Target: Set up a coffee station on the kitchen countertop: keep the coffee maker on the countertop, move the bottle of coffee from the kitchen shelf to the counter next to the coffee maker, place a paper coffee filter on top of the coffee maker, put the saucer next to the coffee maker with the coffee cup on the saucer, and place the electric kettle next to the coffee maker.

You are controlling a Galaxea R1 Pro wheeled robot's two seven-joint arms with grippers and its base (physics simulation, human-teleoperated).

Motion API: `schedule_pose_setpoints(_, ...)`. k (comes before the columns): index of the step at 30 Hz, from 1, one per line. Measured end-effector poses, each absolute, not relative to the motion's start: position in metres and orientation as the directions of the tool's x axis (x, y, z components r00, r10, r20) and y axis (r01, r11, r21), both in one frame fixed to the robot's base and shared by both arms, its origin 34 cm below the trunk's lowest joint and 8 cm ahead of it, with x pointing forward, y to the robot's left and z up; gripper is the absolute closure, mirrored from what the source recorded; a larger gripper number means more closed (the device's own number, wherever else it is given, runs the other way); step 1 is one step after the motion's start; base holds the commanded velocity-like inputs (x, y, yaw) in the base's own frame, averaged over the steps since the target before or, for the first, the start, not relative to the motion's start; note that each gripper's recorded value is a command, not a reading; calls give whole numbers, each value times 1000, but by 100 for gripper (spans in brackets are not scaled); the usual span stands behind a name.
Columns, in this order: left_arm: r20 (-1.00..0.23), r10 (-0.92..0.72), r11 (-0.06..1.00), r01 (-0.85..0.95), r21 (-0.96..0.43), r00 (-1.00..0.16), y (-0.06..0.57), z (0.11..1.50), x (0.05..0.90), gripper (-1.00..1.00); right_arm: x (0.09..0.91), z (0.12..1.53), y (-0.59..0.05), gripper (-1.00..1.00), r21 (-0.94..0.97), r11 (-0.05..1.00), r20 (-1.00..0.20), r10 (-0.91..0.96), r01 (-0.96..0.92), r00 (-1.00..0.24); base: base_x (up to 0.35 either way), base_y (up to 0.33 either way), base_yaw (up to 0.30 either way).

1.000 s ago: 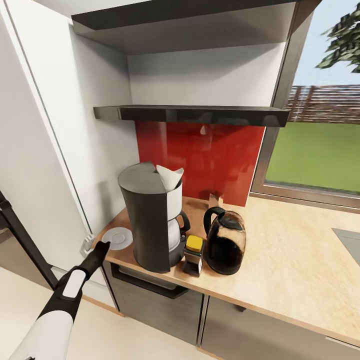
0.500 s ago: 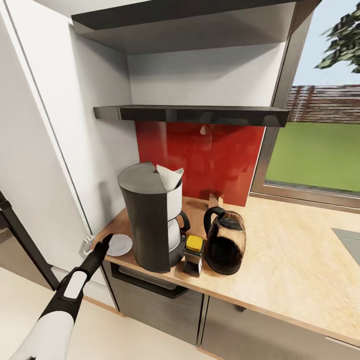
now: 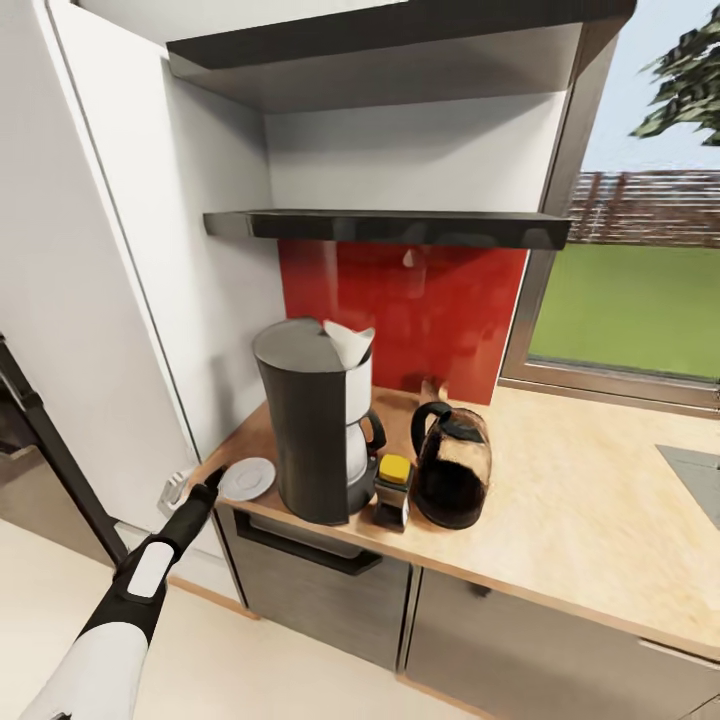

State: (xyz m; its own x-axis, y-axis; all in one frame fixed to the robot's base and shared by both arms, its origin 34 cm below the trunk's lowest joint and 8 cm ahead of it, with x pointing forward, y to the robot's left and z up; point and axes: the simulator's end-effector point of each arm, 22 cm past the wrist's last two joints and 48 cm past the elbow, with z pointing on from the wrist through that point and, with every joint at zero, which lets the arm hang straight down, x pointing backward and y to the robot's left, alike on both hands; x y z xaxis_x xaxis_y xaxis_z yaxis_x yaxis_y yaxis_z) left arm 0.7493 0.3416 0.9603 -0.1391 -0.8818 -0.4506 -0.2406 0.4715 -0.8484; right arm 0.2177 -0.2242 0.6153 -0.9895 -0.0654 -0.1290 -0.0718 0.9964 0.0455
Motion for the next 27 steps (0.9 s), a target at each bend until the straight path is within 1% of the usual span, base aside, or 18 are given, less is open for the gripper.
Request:
schedule_pose_setpoints(15, -437, -887, 462, -245, -853, -149, 339, 953, 746, -100, 218, 615, -223, -100, 47, 996, -129, -66, -73, -989, -311, 114, 0)
schedule_pose_setpoints(17, -432, -888, 459, -264, -848, -156, 341, 940, 735, -100, 218, 616, -222, -100, 48, 996, -131, -66, -73, -989, -147, 30, 0)
schedule_pose_setpoints(24, -419, -882, 469, -327, -820, -215, 332, 882, 680, -100, 219, 616, -222, -100, 49, 996, -134, -65, -72, -989, -15, 3, 0)
schedule_pose_setpoints(26, -461, -846, 531, -339, -776, -269, 323, 858, 656, -100, 220, 616, -222, -100, 49, 996, -136, -62, -70, -989, -1, 0, 0)
schedule_pose_setpoints(27, -502, -810, 584, -341, -737, -302, 321, 844, 640, -100, 220, 616, -222, -100, 49, 996, -136, -62, -69, -989, 0, 0, 0)
